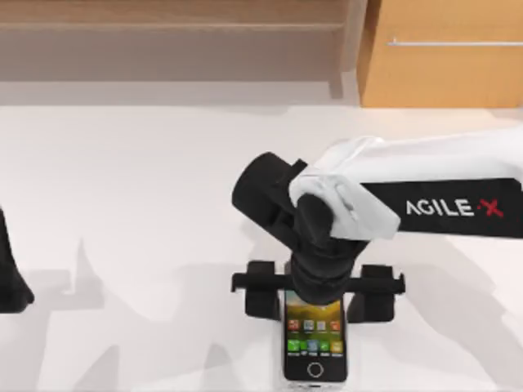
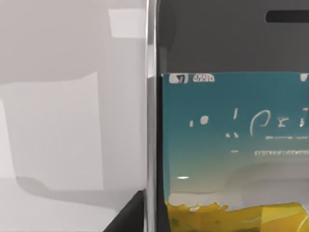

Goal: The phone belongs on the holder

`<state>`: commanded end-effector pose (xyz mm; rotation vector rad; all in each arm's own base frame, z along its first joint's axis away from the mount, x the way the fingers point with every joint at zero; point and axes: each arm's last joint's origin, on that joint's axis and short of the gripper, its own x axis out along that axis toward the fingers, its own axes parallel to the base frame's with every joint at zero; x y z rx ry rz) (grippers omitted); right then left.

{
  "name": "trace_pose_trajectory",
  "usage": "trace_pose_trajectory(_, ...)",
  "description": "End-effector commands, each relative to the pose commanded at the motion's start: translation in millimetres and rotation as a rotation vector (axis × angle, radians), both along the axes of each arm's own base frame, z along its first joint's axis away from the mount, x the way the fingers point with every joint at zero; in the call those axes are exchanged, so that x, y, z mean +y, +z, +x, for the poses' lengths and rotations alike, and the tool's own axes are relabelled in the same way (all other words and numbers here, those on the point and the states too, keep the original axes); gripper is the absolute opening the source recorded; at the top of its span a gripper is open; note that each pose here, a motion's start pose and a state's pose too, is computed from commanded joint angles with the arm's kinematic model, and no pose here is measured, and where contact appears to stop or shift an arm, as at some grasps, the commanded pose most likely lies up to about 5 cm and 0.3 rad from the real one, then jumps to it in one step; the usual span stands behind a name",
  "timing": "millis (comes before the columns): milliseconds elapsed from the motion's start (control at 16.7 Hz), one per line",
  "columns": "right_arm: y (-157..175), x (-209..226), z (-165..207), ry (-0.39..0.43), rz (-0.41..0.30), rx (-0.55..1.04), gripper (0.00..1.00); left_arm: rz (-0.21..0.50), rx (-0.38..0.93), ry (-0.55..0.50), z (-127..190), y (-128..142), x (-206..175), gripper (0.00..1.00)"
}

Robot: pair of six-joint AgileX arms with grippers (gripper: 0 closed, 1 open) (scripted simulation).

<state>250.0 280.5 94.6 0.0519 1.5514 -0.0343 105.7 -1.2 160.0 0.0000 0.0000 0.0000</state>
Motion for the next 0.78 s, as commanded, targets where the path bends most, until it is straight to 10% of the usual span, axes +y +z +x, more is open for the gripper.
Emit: trace_pose_trajectory(780,38.3,-2.1,-0.9,0.006,-0.006,-0.024,0.0,0.0,0.0,0.0,0.0,0.0,0.0,1.0)
